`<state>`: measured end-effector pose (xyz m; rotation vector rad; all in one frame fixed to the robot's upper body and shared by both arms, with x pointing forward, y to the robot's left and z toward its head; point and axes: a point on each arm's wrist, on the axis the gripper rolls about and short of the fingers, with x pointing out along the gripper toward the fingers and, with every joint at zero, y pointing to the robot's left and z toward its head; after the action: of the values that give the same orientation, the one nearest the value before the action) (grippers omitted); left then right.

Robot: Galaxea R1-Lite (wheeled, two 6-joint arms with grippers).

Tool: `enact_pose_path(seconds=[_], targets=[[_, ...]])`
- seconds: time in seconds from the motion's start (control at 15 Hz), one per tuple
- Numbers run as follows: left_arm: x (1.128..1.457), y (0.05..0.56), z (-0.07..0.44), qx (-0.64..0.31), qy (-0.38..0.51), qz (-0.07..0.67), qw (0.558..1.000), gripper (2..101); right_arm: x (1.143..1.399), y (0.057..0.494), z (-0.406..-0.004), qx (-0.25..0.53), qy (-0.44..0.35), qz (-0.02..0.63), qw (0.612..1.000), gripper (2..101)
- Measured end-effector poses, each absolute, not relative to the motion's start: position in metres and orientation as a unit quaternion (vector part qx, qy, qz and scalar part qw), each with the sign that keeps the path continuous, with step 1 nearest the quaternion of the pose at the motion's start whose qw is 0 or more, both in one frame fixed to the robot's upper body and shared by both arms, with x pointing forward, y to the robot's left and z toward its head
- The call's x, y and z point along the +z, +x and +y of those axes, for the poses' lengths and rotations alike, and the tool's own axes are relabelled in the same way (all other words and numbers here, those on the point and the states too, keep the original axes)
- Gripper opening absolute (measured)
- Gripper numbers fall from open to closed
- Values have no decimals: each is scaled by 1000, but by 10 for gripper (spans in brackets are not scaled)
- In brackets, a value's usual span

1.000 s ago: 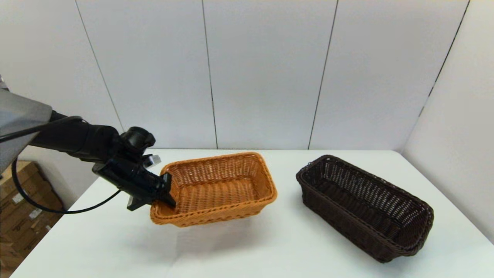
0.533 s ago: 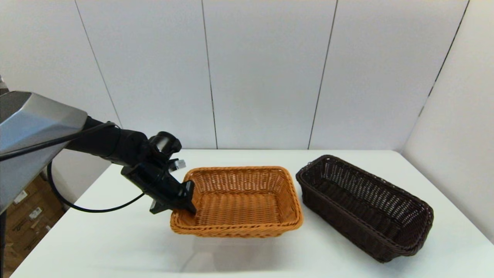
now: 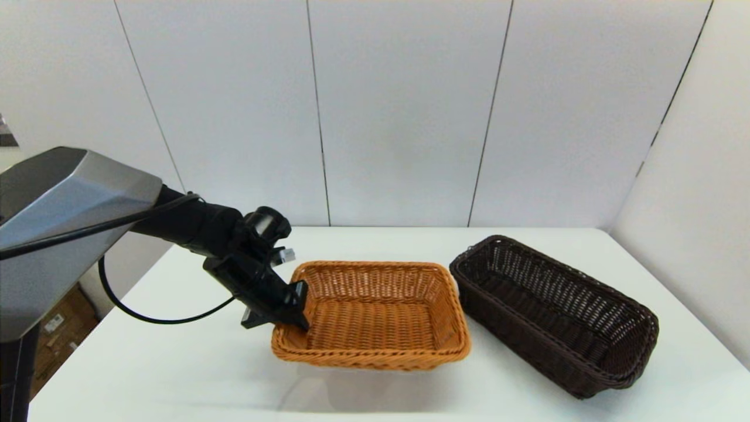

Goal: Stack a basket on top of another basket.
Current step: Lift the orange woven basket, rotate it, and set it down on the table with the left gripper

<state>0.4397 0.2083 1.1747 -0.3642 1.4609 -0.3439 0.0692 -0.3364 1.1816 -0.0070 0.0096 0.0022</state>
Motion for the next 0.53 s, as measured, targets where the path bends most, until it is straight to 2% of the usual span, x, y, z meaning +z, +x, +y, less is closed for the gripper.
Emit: enact_pose_path(seconds=[0.53], targets=[[1167, 440, 203, -155, -161, 668, 709, 148, 1182, 69, -336, 1, -4, 5, 1000, 980]])
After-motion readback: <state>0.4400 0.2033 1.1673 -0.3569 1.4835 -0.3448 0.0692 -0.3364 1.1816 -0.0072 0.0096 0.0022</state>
